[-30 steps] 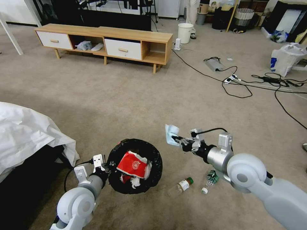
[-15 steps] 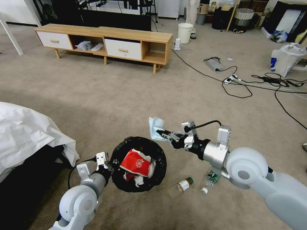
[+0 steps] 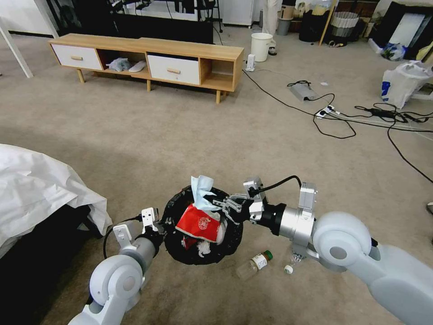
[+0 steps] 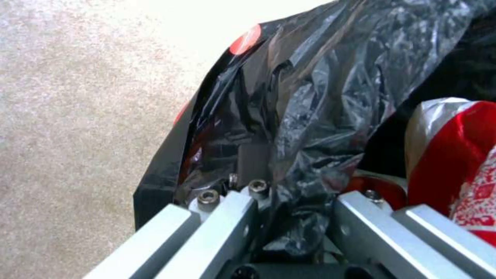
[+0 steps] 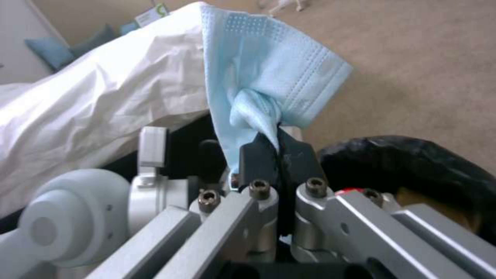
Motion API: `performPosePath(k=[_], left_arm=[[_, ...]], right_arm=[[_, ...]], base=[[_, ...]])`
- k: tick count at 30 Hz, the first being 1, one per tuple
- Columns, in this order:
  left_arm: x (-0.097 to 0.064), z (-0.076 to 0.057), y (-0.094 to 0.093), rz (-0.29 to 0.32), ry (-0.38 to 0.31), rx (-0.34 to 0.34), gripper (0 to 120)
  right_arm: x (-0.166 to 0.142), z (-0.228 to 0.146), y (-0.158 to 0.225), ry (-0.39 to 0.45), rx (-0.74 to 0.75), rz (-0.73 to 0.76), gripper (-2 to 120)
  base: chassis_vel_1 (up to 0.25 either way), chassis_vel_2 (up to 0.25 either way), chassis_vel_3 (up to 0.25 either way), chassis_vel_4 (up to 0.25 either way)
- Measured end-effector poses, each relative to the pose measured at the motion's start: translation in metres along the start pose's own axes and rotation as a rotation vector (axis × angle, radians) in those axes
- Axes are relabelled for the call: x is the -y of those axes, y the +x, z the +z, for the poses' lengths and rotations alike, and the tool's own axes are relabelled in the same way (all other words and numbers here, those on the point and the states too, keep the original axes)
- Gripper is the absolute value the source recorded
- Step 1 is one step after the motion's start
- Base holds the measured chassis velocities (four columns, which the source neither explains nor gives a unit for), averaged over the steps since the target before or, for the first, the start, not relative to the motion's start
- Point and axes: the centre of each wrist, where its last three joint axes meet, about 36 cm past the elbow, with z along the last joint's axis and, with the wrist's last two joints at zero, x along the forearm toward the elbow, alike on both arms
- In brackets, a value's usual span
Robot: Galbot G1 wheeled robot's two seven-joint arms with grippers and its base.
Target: Pick up the trash bin and place the garbage on the floor into it.
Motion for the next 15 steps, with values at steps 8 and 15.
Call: performPosePath(k=[8, 15], left_arm=[[0.004, 0.000, -0.006, -0.002, 0.003, -0.007, 0], [0.003, 0.005, -0.014, -0.014, 0.004, -0.026, 0]], right_arm=[[-0.003, -0.004, 0.000, 0.012, -0.005, -0.032, 0], [-0.005, -0.002, -0.002, 0.009, -0.011, -0.044, 0]], base=[[0.000, 0.000, 0.000, 0.000], [0.000, 0.000, 0.000, 0.000]])
